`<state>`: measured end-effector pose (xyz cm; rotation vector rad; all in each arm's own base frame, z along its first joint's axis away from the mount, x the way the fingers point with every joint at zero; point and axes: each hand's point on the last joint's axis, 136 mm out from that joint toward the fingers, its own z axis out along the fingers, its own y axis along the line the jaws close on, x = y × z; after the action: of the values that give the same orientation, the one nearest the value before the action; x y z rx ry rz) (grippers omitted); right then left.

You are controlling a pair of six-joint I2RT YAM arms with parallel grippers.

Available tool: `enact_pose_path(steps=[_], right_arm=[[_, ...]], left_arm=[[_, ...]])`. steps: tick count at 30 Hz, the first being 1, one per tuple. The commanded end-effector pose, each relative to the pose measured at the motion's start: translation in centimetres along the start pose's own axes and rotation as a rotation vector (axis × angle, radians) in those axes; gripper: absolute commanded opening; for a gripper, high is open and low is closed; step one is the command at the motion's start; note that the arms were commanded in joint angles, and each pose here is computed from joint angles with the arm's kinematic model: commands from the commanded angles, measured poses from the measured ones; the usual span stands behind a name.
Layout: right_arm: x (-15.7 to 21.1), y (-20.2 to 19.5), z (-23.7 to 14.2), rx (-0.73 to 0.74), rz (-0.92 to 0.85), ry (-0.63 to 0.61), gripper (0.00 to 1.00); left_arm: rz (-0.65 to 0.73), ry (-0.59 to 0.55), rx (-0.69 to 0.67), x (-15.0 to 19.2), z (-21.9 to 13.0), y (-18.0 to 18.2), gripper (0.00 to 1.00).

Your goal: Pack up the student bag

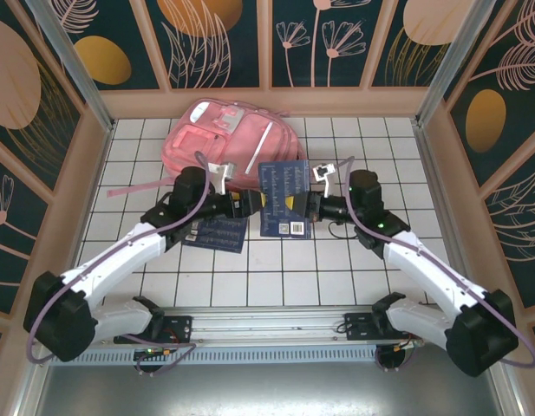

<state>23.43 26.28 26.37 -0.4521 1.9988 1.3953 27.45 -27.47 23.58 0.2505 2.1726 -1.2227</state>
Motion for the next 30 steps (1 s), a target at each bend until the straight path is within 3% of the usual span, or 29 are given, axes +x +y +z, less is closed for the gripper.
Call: enact_pose_path(steps=[1,5,13,19,22,25,30], right_arm=[[-1.1,6.3,-1.5,-0.214,-0.185,-0.005,0.0],[-0.3,9.1,-2.3,-0.319,-0.25,0.044,0.0],[0.3,10.1,-2.7,-0.353,-0.267,0.054,0.0],[0.1,9.7,-2.3,-0.332,-0.258,0.049,0.0],[0.0,9.6,-2.3,-0.321,-0.252,0.042,0.0],[-0.6,9.1,-2.3,-0.279,-0.26,0.005,0.0],[-2.7,8.1,-3.4,-0.189,-0.242,-0.184,0.41]], left_arm=[[0.118,0.001,0.114,-0.8,-1.3,-3.5,0.83],[0.172,0.002,0.316,-0.7,-3.0,-7.7,0.77],[0.234,-0.055,0.608,0.2,-6.9,-12.4,0.48],[0.231,-0.039,0.718,1.3,-8.0,-13.3,0.19],[0.239,-0.023,0.722,1.6,-7.9,-13.2,0.0],[0.234,-0.028,0.749,1.4,-8.1,-13.6,0.0],[0.234,-0.159,0.677,-1.3,-8.3,-13.8,0.0]])
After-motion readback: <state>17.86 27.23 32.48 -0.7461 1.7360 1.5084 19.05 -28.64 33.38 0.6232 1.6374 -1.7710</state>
